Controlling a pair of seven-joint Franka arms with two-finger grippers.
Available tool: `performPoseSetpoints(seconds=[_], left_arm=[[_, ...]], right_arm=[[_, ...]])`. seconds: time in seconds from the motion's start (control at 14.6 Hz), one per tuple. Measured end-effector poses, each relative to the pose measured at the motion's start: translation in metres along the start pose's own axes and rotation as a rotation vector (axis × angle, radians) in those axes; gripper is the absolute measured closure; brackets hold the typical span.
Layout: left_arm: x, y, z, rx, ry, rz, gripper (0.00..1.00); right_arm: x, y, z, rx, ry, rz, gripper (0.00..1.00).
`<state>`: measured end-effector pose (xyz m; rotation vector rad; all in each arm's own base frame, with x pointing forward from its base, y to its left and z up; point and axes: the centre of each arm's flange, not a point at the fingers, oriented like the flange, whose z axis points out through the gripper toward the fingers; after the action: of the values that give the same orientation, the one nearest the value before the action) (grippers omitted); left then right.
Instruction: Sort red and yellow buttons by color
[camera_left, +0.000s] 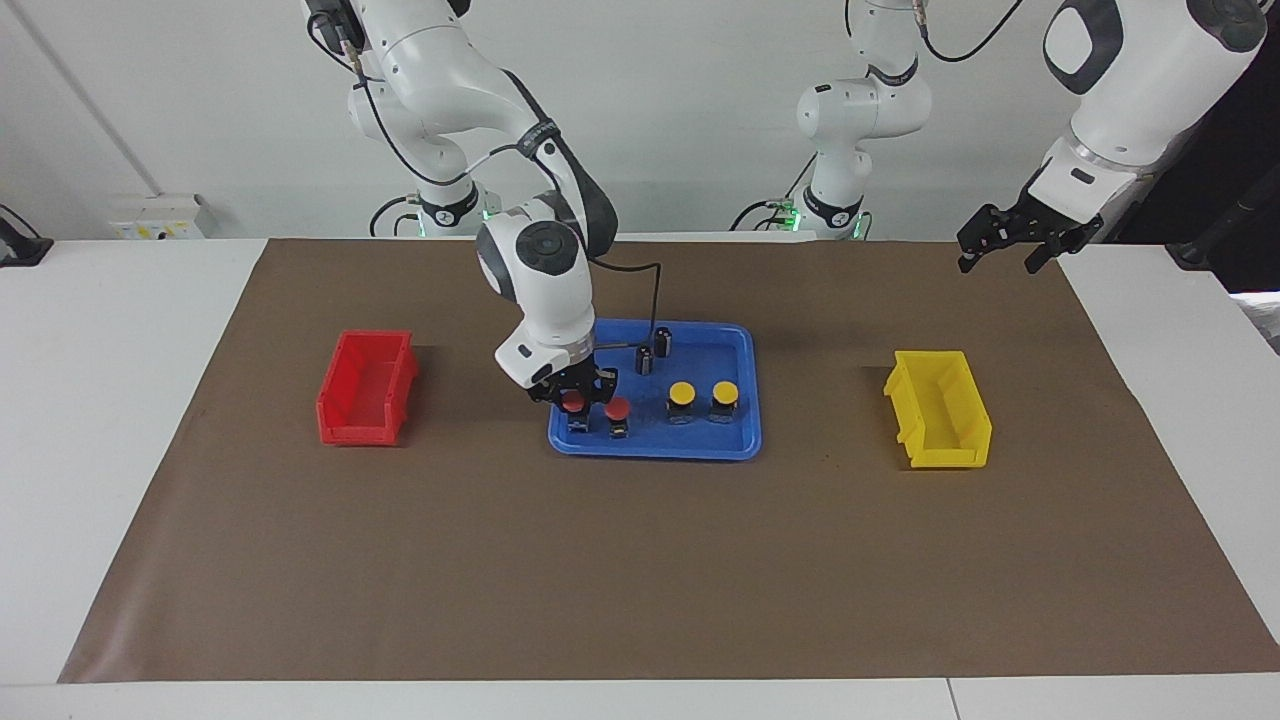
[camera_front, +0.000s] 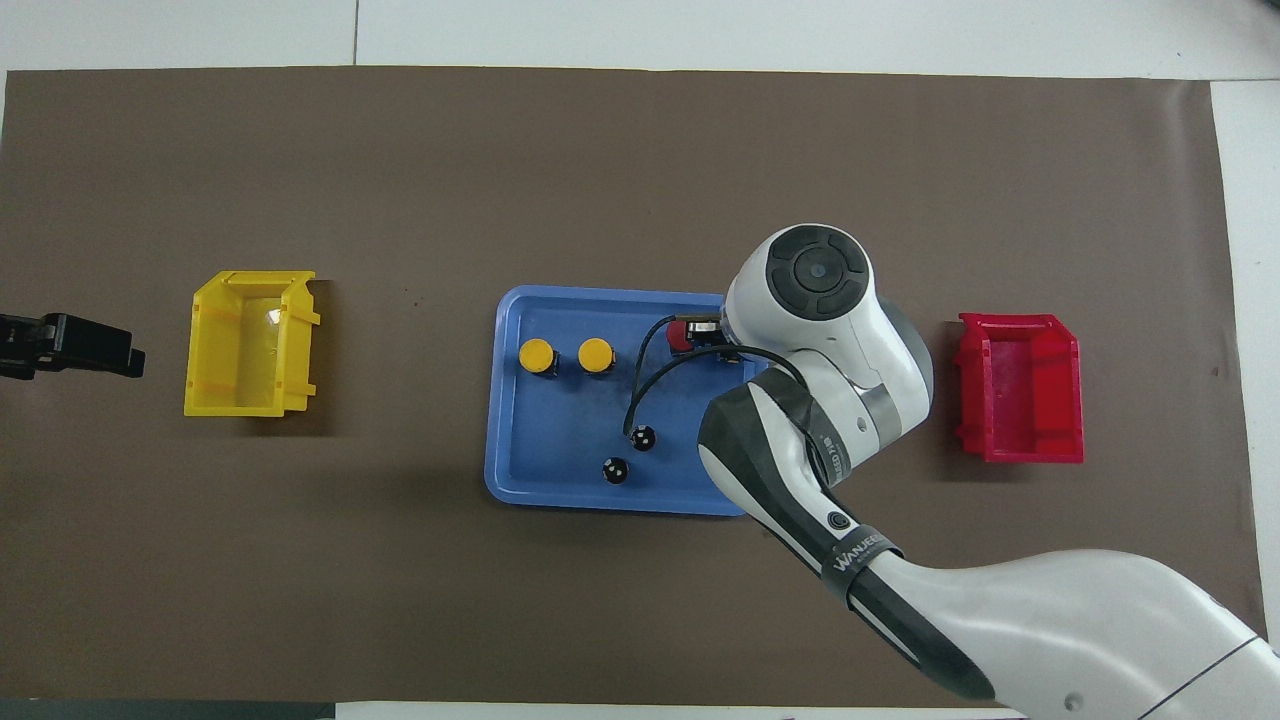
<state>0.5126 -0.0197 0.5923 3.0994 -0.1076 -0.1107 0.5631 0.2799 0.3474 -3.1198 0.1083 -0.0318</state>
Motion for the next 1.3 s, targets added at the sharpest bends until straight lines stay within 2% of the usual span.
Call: performPoseSetpoints(seconds=[0.14, 0.27, 0.41, 0.62, 0.75, 0.89, 1.09, 1.3], left_arm=[[0.006, 0.016, 0.004, 0.002, 0.040, -0.075, 0.04], [0.009, 0.072, 0.019, 0.000, 0.073, -0.133, 0.06], [0.003, 0.139, 0.042, -0.007, 0.096, -0.159, 0.06], [-0.007, 0.208, 0.087, -0.033, 0.140, -0.173, 0.06], [-0.006, 0.237, 0.124, -0.043, 0.140, -0.189, 0.06], [0.002, 0.262, 0.162, -0.052, 0.138, -0.206, 0.06], [0.006, 0.288, 0.204, -0.049, 0.115, -0.209, 0.06], [0.007, 0.297, 0.224, -0.040, 0.097, -0.203, 0.08]], right_arm=[[0.009, 0.007, -0.023, -0.013, -0.002, -0.027, 0.63], [0.023, 0.047, -0.068, -0.042, -0.004, -0.068, 0.63], [0.028, 0.124, -0.121, -0.069, -0.039, -0.113, 0.63], [0.006, 0.244, -0.175, -0.052, -0.075, -0.156, 0.63], [-0.014, 0.307, -0.167, -0.043, -0.079, -0.181, 0.63], [-0.028, 0.336, -0.136, -0.046, -0.058, -0.197, 0.63], [-0.039, 0.334, -0.091, -0.033, -0.042, -0.200, 0.63], [-0.045, 0.331, -0.070, -0.023, -0.036, -0.199, 0.63]])
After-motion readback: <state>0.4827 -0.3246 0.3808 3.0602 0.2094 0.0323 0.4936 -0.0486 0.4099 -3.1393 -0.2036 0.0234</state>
